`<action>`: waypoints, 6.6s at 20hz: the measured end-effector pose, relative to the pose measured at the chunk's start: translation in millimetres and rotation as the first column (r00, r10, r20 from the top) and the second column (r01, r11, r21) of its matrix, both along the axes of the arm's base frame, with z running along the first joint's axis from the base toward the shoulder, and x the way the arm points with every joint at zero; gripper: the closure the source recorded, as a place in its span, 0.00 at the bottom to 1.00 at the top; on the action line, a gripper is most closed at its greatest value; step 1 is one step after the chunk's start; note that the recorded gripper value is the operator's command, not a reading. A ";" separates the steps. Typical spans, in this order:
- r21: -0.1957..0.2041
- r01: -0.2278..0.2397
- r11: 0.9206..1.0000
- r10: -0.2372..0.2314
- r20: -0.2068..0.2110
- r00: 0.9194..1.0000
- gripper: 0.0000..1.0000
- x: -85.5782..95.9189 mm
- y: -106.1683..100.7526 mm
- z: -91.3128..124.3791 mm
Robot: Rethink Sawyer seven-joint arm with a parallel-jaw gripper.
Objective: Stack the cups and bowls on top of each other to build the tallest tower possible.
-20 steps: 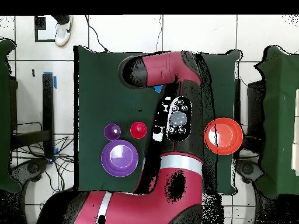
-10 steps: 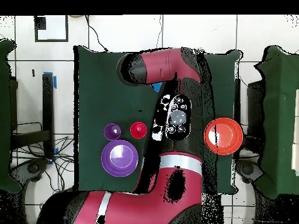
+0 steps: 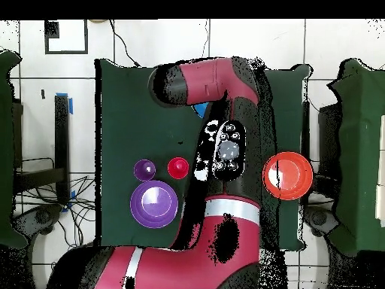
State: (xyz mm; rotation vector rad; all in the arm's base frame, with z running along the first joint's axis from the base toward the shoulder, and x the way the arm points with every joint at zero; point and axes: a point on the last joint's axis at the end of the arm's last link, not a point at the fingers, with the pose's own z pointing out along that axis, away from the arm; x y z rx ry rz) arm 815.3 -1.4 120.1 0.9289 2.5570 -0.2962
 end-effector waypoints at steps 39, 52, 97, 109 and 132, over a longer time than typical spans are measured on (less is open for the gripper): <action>0.004 -0.012 1.000 0.012 -0.027 1.000 1.00 -5.3 10.6 -20.4; 0.003 -0.012 1.000 0.012 -0.027 1.000 1.00 -5.2 10.5 -20.2; 0.155 0.055 0.986 -0.056 -0.001 0.998 1.00 11.4 6.0 -16.2; 0.183 0.052 0.982 -0.053 0.002 0.999 1.00 14.0 21.3 -14.6; 0.187 0.056 0.981 -0.054 -0.014 0.998 1.00 9.9 20.6 -18.9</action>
